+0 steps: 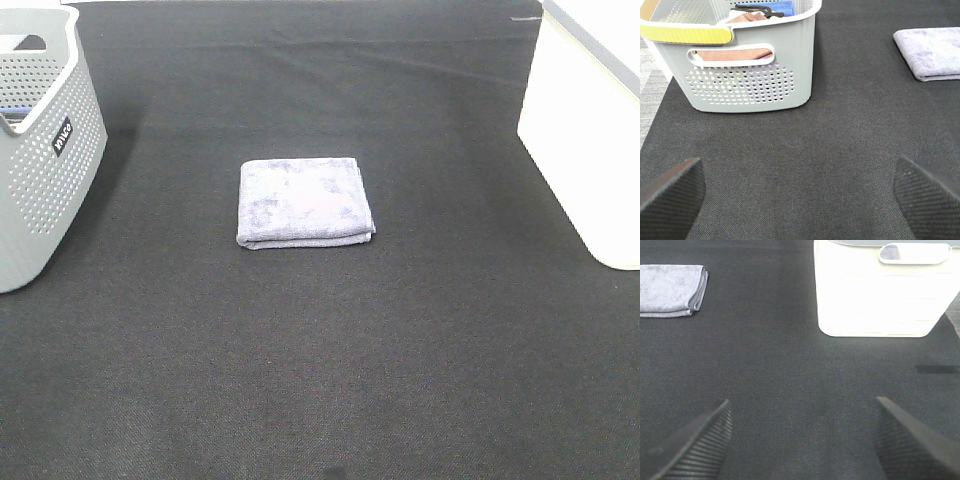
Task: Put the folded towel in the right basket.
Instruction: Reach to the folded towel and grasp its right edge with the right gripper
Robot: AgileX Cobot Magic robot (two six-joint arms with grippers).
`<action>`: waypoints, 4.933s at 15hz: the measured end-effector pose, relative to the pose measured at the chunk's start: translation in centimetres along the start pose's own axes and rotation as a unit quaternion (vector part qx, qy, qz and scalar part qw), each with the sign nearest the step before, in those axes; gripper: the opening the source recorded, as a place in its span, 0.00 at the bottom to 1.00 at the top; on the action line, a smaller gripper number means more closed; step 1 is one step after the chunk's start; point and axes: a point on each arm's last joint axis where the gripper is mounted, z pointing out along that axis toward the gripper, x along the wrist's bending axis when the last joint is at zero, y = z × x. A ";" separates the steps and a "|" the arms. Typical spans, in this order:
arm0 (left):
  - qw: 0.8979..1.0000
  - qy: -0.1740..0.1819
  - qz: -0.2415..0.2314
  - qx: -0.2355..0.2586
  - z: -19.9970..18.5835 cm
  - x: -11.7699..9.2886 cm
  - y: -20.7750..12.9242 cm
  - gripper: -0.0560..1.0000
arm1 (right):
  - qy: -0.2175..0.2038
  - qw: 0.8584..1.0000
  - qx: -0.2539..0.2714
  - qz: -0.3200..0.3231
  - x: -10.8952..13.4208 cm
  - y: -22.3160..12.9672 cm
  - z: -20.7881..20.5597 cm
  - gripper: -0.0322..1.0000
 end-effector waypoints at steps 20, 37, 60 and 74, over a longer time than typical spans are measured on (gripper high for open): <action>1.000 0.000 0.000 0.000 0.0 0.0 0.0 0.97 | -0.002 0.999 -0.039 0.002 -0.1 2.3 0.1 0.74; 1.000 0.000 0.000 0.000 0.0 0.0 0.0 0.97 | 0.086 0.986 0.139 0.019 -1.4 25.5 24.4 0.74; 1.000 0.000 0.000 0.000 0.0 0.0 0.0 0.97 | 0.293 0.866 0.401 0.056 12.4 13.8 50.7 0.74; 1.000 0.000 0.000 0.000 0.0 0.0 0.0 0.97 | 0.329 0.823 0.452 0.098 14.1 7.1 54.4 0.68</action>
